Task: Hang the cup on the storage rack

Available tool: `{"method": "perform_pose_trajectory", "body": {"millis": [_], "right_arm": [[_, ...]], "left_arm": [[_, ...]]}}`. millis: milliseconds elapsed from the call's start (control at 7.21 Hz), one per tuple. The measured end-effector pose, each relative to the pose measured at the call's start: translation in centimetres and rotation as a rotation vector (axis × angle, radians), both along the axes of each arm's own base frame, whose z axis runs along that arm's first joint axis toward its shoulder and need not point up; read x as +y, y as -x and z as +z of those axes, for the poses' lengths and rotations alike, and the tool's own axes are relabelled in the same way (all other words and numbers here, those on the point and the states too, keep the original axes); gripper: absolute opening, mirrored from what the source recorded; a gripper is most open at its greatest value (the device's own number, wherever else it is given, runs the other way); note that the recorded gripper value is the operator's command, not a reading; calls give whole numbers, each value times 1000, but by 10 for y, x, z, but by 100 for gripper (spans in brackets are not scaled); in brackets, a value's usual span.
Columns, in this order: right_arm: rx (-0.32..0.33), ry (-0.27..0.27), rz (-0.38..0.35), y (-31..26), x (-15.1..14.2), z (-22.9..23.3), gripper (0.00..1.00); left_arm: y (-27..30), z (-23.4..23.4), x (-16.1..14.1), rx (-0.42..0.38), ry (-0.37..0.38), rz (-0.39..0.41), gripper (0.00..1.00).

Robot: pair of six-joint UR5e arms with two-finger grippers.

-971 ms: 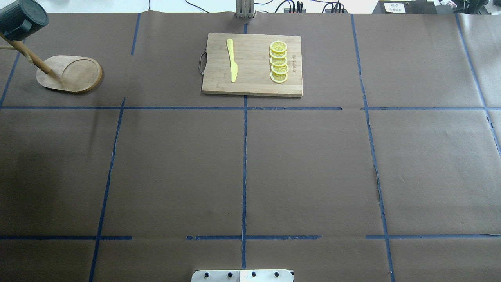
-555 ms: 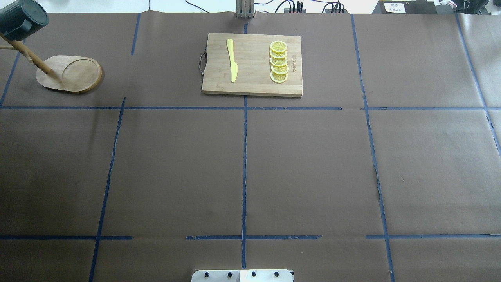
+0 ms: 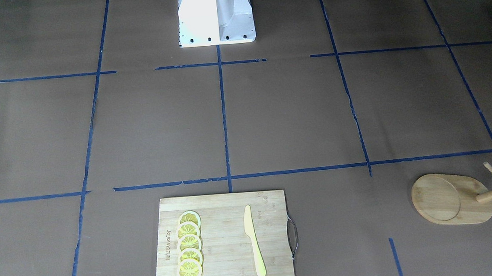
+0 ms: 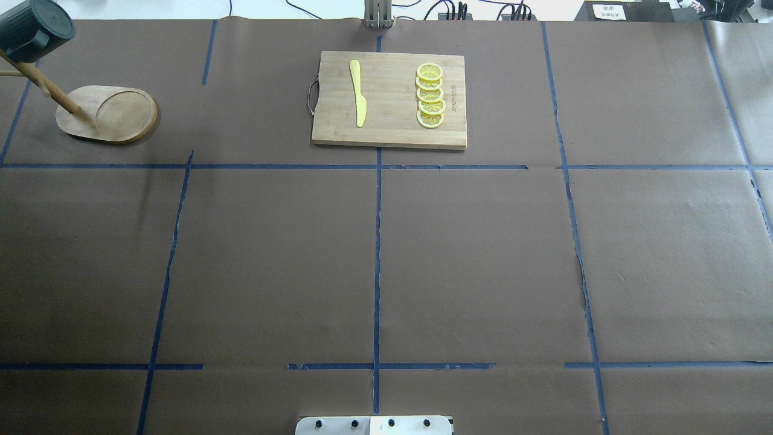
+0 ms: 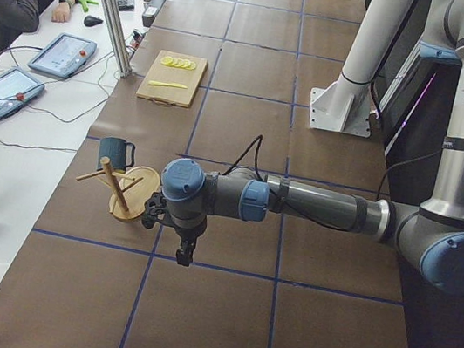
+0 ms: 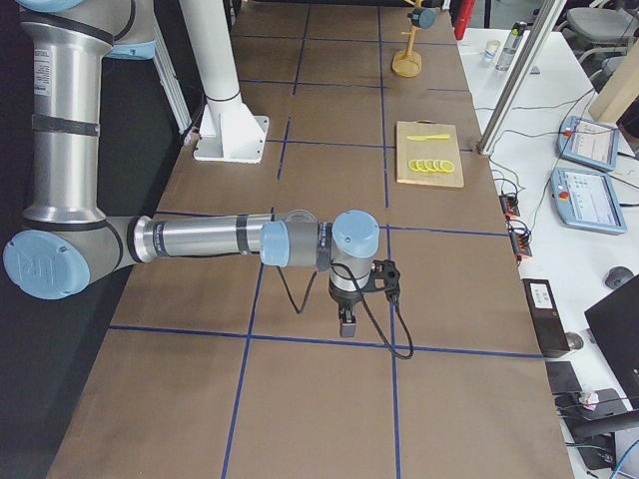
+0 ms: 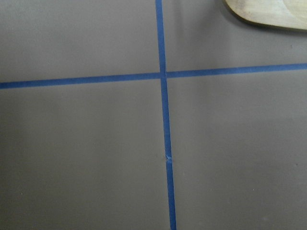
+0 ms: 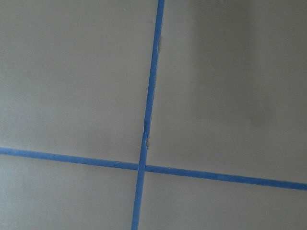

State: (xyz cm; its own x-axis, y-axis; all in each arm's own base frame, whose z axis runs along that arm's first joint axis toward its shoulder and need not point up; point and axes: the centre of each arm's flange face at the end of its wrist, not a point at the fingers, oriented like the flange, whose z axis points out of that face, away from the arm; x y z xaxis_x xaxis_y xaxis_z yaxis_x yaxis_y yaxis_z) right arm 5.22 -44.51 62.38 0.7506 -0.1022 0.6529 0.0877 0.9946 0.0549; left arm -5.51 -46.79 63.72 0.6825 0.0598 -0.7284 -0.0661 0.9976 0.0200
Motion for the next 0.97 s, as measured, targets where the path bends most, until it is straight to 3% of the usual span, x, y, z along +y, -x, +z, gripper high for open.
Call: {"method": "perform_pose_trajectory", "body": {"millis": [971], "right_arm": [[-1, 26, 5, 0, 7, 10, 100]], "left_arm": [[0, 10, 16, -1, 25, 0, 100]]}}
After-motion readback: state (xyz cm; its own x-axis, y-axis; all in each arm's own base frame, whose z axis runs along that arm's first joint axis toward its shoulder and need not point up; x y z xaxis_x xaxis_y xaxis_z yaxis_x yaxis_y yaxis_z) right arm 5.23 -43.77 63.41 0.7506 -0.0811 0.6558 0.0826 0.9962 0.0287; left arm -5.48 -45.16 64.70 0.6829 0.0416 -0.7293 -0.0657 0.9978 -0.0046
